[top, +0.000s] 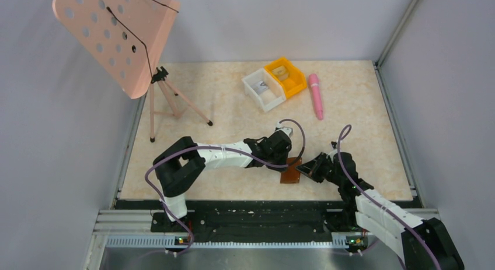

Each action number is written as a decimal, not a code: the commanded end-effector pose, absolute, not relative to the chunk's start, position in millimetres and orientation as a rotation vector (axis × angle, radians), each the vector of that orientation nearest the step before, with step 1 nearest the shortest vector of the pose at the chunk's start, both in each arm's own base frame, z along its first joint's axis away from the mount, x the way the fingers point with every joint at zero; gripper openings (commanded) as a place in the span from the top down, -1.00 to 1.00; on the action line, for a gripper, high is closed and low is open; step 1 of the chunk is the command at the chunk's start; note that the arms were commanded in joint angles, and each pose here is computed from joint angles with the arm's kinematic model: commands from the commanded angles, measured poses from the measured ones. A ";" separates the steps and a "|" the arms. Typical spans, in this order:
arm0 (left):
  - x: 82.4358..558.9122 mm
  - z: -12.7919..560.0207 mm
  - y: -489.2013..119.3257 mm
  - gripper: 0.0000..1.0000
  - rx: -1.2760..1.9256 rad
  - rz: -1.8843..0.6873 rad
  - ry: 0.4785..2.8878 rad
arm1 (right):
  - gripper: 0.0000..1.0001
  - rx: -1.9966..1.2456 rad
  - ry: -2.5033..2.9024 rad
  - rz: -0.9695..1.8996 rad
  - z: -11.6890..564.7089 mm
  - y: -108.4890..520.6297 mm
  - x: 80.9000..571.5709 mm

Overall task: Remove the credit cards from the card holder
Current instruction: Open the card holder at the center of the board.

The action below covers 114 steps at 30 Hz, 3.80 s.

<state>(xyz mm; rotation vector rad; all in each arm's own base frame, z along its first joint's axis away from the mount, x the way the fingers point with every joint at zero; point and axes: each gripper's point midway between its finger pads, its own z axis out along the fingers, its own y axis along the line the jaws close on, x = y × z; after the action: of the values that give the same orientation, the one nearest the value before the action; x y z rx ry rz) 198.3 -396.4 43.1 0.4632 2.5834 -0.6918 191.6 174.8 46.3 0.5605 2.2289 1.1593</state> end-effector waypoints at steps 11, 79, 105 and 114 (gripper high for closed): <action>209.3 59.1 -371.5 1.00 0.457 -0.543 2.546 | 1.00 0.480 2.180 1.162 62.8 178.6 198.0; 161.2 55.0 -301.1 1.00 -0.130 -0.874 2.525 | -0.56 -0.182 2.287 0.471 63.0 270.6 167.0; 158.4 47.2 -290.7 1.00 -0.246 -0.934 2.509 | -0.74 -0.233 2.339 0.038 21.7 267.2 154.4; 161.9 45.8 -281.3 1.00 -0.248 -0.880 2.496 | -0.60 -0.166 2.306 0.066 38.3 258.9 157.5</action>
<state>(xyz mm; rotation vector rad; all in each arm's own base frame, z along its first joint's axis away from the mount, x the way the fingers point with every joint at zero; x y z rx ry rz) 155.0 -287.6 43.1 -0.2342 2.5359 -0.9048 158.1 261.3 22.8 -0.2037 2.3296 0.0311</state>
